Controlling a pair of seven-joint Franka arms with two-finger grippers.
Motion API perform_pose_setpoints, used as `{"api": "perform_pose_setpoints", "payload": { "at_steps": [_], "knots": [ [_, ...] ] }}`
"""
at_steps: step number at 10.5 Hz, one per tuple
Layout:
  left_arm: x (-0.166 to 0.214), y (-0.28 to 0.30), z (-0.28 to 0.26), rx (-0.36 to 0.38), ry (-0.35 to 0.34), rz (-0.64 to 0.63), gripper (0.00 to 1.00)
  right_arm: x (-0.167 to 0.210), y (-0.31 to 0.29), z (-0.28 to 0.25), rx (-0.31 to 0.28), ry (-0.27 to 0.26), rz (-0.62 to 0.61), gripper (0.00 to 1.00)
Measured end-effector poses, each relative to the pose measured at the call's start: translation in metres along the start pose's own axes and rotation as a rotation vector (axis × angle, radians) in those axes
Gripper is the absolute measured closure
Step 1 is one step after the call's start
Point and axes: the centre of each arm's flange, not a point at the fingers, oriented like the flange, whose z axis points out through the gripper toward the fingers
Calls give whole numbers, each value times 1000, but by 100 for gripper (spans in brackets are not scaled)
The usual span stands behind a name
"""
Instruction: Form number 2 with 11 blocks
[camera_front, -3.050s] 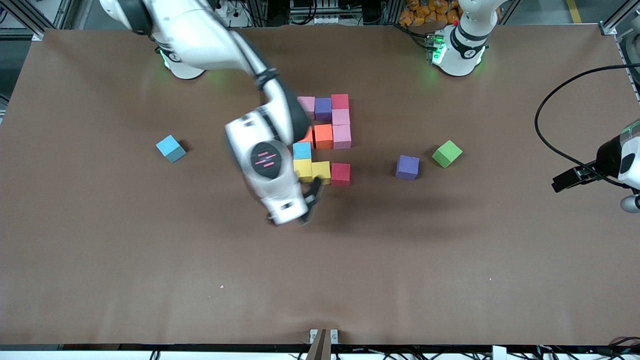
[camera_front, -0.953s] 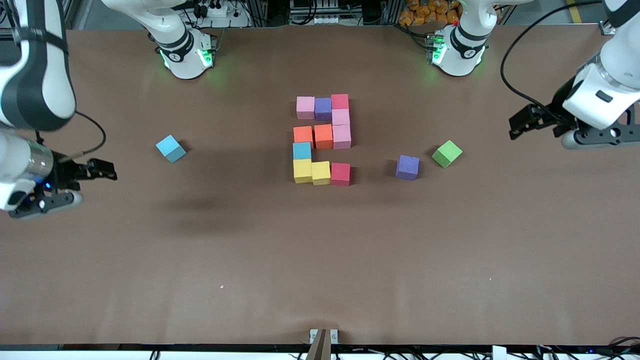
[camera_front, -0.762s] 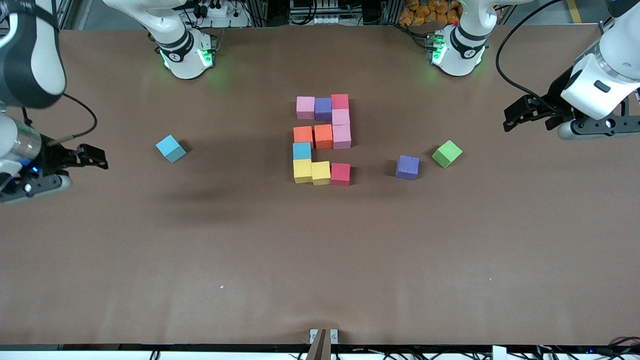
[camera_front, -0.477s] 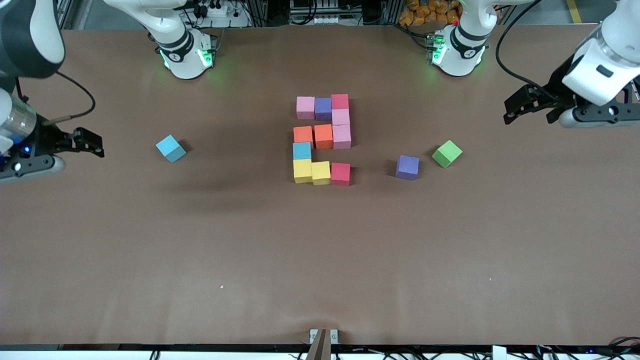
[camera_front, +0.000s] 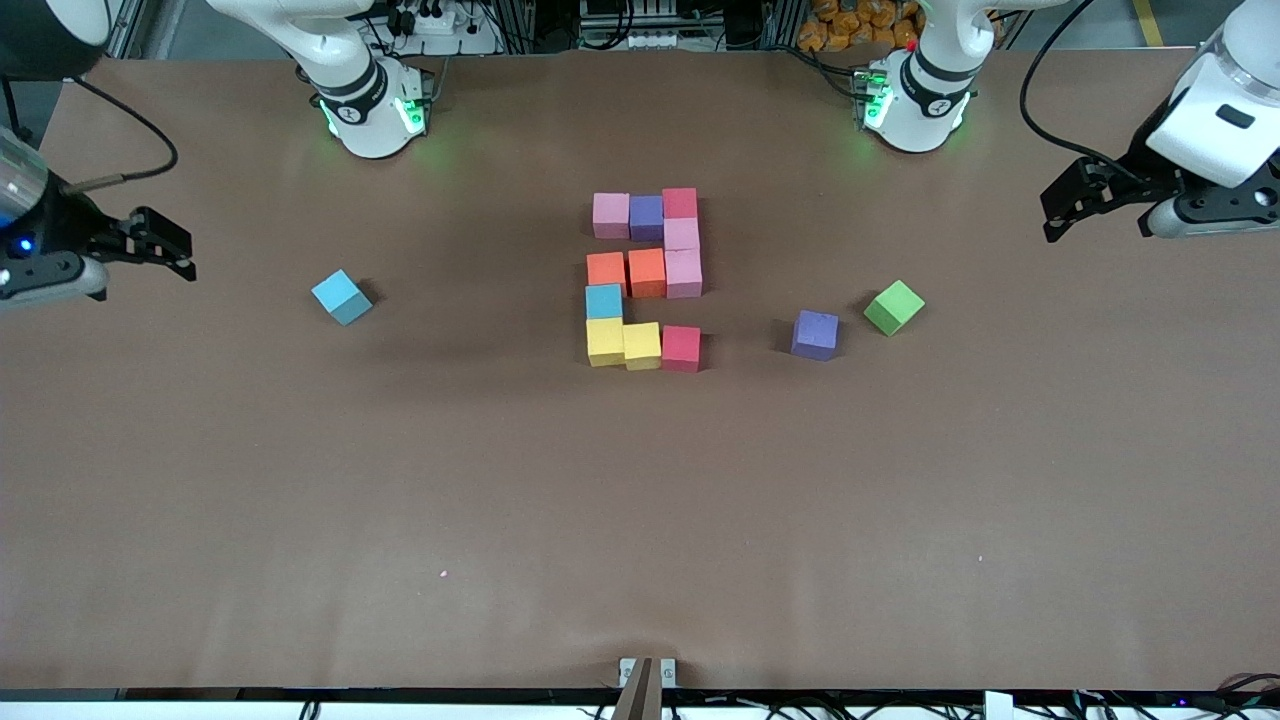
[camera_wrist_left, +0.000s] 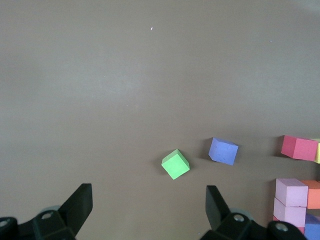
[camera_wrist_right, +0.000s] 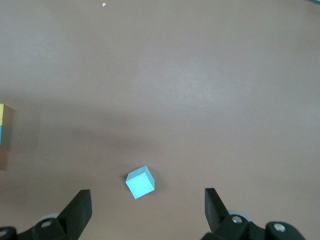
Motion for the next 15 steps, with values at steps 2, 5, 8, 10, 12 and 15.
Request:
{"api": "perform_pose_setpoints", "payload": {
  "at_steps": [2, 5, 8, 10, 12, 15],
  "knots": [
    [-1, -3, -3, -1, 5, -4, 0, -3, -2, -21, -1, 14, 37, 0],
    [-1, -4, -6, -3, 10, -7, 0, -4, -2, -24, 2, 9, 81, 0],
    [-2, -4, -6, -33, -7, -14, 0, -6, -3, -24, 42, -6, 111, 0],
    [-4, -7, -4, -29, -34, -19, 0, -10, -3, -23, 55, -35, 118, 0],
    [-4, -6, -4, -27, -53, -16, 0, -13, -1, -21, 59, -55, 122, 0],
    [-3, -3, -2, -25, -68, -10, 0, -13, 0, -22, 59, -52, 124, 0]
  ]
}}
